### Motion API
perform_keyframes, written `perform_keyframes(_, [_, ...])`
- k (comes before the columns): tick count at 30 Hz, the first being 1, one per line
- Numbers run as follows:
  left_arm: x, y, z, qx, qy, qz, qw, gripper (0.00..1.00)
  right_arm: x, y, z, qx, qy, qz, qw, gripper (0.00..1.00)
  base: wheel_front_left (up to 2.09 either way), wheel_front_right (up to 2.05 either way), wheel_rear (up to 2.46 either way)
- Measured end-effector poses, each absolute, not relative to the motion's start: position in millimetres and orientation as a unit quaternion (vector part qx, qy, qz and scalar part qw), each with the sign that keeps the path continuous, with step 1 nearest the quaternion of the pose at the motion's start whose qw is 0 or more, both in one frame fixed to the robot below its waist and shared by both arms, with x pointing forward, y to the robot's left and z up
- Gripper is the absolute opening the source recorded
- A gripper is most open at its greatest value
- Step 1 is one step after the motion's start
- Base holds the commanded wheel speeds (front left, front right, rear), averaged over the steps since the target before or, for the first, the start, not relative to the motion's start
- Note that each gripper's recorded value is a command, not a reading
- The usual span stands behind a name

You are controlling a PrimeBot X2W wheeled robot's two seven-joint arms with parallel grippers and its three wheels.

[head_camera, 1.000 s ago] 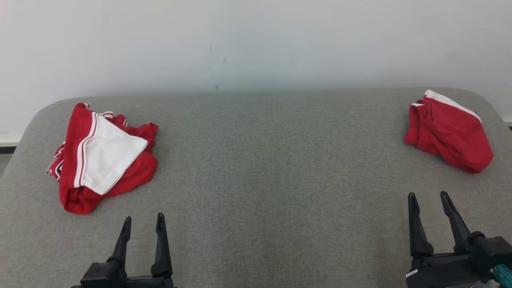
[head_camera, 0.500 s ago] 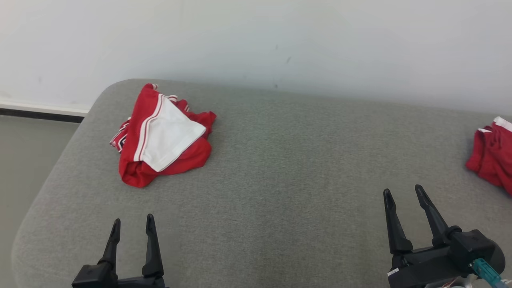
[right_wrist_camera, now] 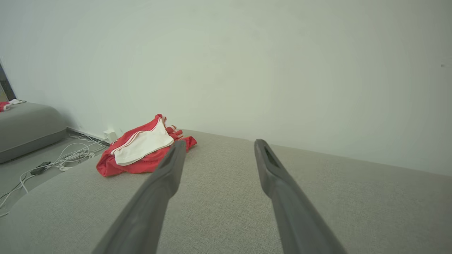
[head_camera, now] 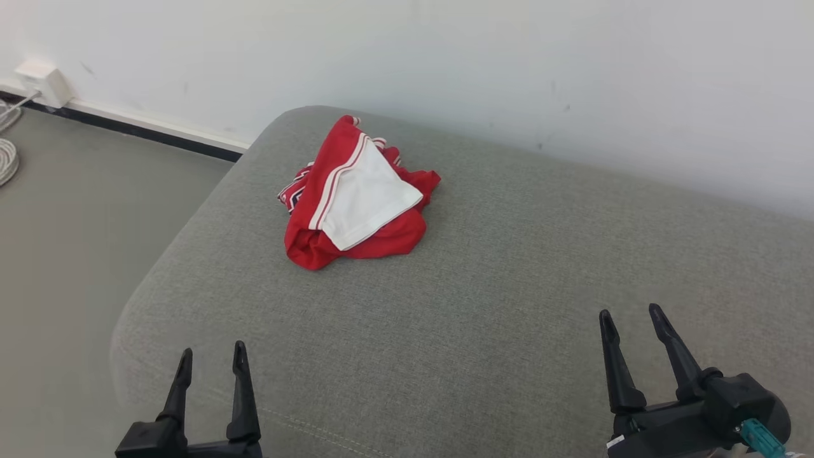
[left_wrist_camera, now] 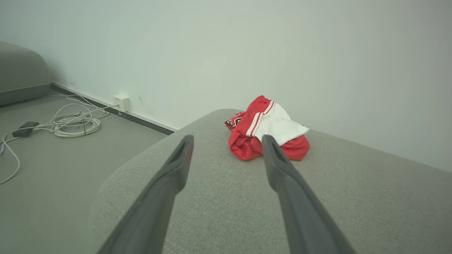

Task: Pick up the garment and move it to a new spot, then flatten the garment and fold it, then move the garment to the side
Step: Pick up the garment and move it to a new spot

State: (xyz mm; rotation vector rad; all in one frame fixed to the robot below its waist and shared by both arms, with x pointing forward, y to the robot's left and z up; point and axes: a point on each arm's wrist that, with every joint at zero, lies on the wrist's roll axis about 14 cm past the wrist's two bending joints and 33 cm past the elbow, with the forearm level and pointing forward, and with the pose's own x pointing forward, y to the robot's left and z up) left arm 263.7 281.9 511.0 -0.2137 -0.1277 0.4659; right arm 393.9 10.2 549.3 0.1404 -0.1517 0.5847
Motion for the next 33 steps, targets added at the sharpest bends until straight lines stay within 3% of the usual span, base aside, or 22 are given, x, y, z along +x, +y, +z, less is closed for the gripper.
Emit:
perform_keyframes(6, [249.3, 291.3, 504.3, -0.106, -0.055, 0.253, 0.960, 1.00, 391.9, 24.3, 548.5, 0.073, -0.073, 0.306, 0.947, 1.00, 0.00, 0.00, 0.00])
perform_keyframes(16, [267.6, 279.9, 502.1, -0.103, -0.044, 0.230, 0.967, 1.00, 404.1, 8.9, 545.6, 0.059, -0.077, 0.292, 0.952, 1.00, 0.00, 0.00, 0.00])
perform_keyframes(26, [356.7, 262.4, 544.9, -0.080, -0.068, 0.145, 0.984, 1.00, 430.1, -5.4, 546.0, 0.043, -0.083, 0.283, 0.955, 1.00, 0.00, 0.00, 0.00])
perform_keyframes(33, [433.1, 255.4, 557.9, -0.050, -0.037, 0.100, 0.993, 1.00, 459.9, -13.6, 550.7, 0.029, -0.098, 0.277, 0.955, 1.00, 0.00, 0.00, 0.00])
